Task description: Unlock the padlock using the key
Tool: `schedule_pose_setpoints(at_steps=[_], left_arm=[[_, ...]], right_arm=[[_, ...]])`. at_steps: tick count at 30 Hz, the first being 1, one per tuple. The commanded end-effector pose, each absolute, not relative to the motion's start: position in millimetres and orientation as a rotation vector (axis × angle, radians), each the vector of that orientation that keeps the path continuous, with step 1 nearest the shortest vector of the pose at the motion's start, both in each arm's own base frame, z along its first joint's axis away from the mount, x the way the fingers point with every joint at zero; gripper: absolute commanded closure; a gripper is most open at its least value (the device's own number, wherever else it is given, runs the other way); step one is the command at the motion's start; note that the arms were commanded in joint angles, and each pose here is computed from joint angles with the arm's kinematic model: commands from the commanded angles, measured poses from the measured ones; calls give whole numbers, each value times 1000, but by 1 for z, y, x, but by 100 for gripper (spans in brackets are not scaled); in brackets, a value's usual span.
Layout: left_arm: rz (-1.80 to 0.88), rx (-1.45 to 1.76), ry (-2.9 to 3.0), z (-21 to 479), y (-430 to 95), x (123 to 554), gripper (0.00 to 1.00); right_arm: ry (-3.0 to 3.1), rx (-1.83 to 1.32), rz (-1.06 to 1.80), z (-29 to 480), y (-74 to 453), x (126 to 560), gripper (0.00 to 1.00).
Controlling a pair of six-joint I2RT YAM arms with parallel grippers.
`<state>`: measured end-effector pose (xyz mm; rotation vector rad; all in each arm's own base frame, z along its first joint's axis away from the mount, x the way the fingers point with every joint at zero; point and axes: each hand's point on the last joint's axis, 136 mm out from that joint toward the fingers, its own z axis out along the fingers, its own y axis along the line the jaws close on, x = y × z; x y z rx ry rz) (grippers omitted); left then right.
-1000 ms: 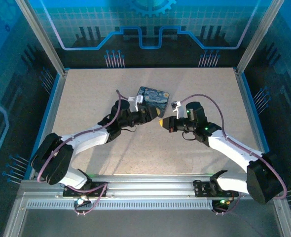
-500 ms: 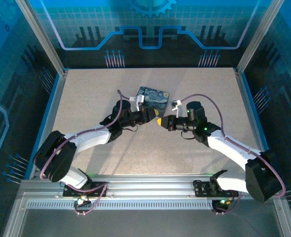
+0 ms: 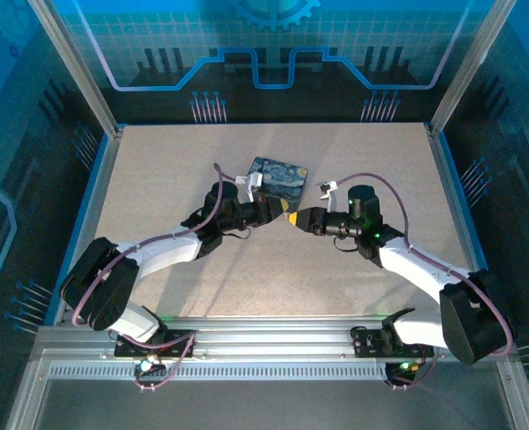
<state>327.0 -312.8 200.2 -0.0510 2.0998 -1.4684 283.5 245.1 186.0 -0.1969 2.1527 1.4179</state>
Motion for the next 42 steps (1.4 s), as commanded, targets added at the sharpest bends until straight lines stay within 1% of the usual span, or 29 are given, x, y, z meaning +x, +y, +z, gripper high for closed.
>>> schedule_pose_setpoints(at_steps=[1,8,13,18,24,25,27,29,31,34,37,42], left_arm=[[-1481,13,2041,222,-316,325,100],[-1482,11,2042,222,-316,326,100],[-1484,13,2044,221,-317,325,100],[-1483,9,2045,221,-316,325,100],[-1481,13,2040,222,-317,326,100],[-1479,15,2040,222,-316,327,99],[-1467,24,2041,223,-316,326,84],[-1426,32,2049,224,-311,327,63],[-1372,35,2059,224,-304,329,48],[-1280,21,2089,219,-285,334,32],[-1184,6,2134,207,-264,341,24],[-965,25,2222,175,-235,354,20]], right_arm=[[2124,-215,1461,189,248,283,71],[2127,-211,1481,187,251,284,71],[2129,-213,1489,187,253,285,73],[2134,-213,1491,186,254,284,82],[2137,-215,1487,186,253,283,98],[2135,-218,1485,187,253,283,100],[2138,-220,1472,187,252,284,100],[2153,-213,1447,185,249,284,100],[2162,-198,1425,182,245,287,100],[2175,-163,1399,177,237,294,100],[2178,-135,1369,175,230,310,100],[2178,-97,1307,173,224,346,100]])
